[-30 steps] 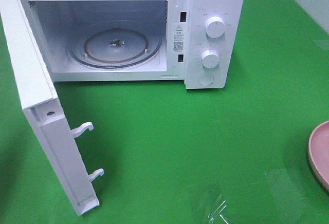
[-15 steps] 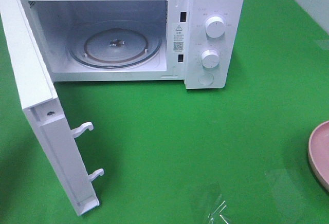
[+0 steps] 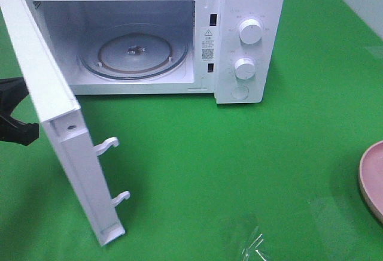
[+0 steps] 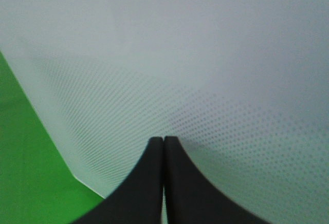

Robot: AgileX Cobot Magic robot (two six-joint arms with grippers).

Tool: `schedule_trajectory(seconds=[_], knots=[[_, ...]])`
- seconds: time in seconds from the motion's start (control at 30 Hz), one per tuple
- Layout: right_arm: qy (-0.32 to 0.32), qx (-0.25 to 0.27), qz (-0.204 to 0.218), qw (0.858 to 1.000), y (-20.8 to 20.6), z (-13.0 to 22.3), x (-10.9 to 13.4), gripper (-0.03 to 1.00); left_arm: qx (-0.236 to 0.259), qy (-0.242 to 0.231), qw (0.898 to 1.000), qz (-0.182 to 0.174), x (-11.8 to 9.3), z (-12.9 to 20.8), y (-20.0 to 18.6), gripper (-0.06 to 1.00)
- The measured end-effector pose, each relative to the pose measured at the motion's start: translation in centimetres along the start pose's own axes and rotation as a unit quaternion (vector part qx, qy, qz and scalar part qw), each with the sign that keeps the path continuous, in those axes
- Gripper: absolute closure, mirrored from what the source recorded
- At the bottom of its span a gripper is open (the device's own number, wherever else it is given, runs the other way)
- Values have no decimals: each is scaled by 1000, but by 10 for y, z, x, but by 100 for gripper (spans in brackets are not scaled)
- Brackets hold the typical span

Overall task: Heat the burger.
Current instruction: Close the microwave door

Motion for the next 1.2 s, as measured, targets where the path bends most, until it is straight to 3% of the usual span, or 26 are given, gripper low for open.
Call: schedule_trajectory(seconds=[0.37,0.73,1.2], knots=[[0,0,0,1000,0,0,0,21,-2,13,998,58,-35,0,36,94],[0,0,0,1000,0,0,0,21,-16,-2,997,74,-61,-12,80,94],[0,0,0,1000,0,0,0,21,-38,-4,996,76,-69,-35,126,94]])
Point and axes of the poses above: a point on each arm's last joint axis where the gripper is mounted, y pointing out along that axis toward the gripper, x along the wrist's bending axis when the last joint is at zero, z = x × y, the point moved 9 cm from there along y, pointing out along that axis toward the gripper, and after that the axes turned 15 degrees about -y, right-handed, at the moved point
